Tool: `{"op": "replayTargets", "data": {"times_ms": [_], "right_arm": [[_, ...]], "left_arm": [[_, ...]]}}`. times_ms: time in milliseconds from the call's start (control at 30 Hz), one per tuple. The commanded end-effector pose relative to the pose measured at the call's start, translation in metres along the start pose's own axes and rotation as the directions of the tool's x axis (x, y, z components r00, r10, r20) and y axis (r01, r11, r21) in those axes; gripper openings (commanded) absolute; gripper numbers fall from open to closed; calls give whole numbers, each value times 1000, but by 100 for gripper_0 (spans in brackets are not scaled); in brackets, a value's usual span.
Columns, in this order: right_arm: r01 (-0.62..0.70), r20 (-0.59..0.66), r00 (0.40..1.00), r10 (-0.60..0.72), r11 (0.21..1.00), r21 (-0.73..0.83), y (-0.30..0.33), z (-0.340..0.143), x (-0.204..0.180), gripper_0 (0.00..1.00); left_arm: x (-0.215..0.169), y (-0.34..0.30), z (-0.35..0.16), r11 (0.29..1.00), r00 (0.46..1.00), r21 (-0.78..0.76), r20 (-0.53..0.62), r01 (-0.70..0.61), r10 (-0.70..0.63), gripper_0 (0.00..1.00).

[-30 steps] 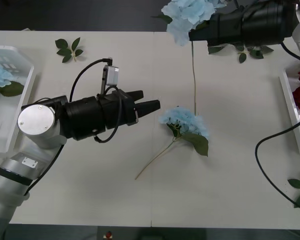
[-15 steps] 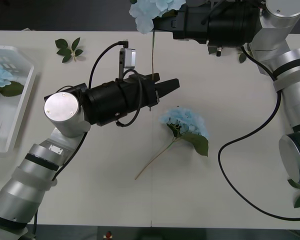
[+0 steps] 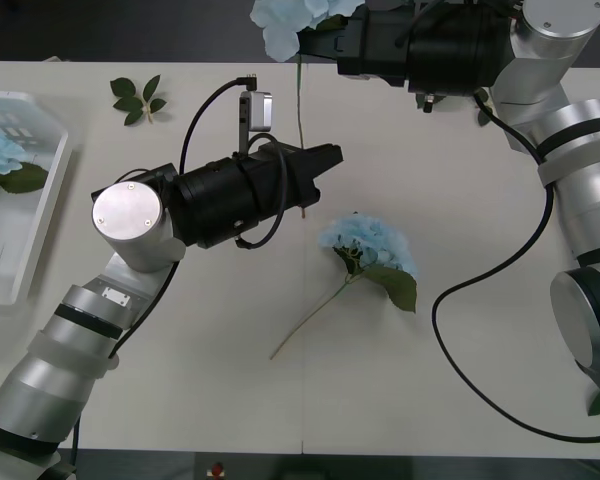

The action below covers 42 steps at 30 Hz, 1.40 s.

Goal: Put the red flowers into the right box and the blue flowers into the left box

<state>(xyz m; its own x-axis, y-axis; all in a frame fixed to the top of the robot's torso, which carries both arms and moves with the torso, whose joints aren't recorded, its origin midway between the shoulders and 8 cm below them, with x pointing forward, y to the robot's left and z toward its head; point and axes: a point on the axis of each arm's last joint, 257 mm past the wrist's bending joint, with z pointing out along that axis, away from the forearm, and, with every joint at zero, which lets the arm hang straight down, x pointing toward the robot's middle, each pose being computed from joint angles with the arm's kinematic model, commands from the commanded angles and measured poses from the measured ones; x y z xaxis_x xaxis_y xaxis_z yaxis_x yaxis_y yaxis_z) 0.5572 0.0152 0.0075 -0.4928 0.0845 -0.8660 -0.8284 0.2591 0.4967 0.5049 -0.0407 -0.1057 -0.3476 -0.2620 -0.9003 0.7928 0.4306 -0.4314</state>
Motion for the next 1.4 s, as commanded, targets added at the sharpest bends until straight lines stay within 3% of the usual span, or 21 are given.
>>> {"op": "replayTargets", "data": {"times_ms": [33,200,333,400,433,700,833,1067,1267,1400], "right_arm": [[65,8,998,-64,998,-25,19,10,-18,0],[63,2,998,-63,998,-26,19,11,-16,0],[61,-20,998,-62,998,-25,18,15,-9,55],[61,-26,998,-62,998,-27,19,16,-6,72],[64,-25,998,-64,998,-27,19,17,-7,75],[67,-23,997,-68,998,-21,17,15,-8,81],[58,-27,998,-58,998,-17,16,11,-8,81],[-108,-113,987,112,993,36,14,8,4,81],[-310,-149,929,340,932,190,24,13,25,81],[-382,-166,879,448,868,318,33,12,53,81]], "left_arm": [[-20,-4,3,999,999,7,27,-40,40,0],[-20,-4,3,1000,999,7,27,-28,28,0],[-19,-3,2,1000,1000,5,25,-19,19,0],[-19,-1,1,1000,1000,2,24,-15,15,0],[-20,0,-1,1000,1000,0,23,-14,14,0],[-21,36,-54,999,998,-34,-52,15,-17,0],[-20,64,-106,996,983,-85,-179,23,-38,0],[-49,108,-202,972,951,-234,-301,3,-76,0],[-85,154,-305,888,920,-446,-384,-111,-79,0],[-128,187,-372,765,920,-605,-390,-221,-42,0]]}}
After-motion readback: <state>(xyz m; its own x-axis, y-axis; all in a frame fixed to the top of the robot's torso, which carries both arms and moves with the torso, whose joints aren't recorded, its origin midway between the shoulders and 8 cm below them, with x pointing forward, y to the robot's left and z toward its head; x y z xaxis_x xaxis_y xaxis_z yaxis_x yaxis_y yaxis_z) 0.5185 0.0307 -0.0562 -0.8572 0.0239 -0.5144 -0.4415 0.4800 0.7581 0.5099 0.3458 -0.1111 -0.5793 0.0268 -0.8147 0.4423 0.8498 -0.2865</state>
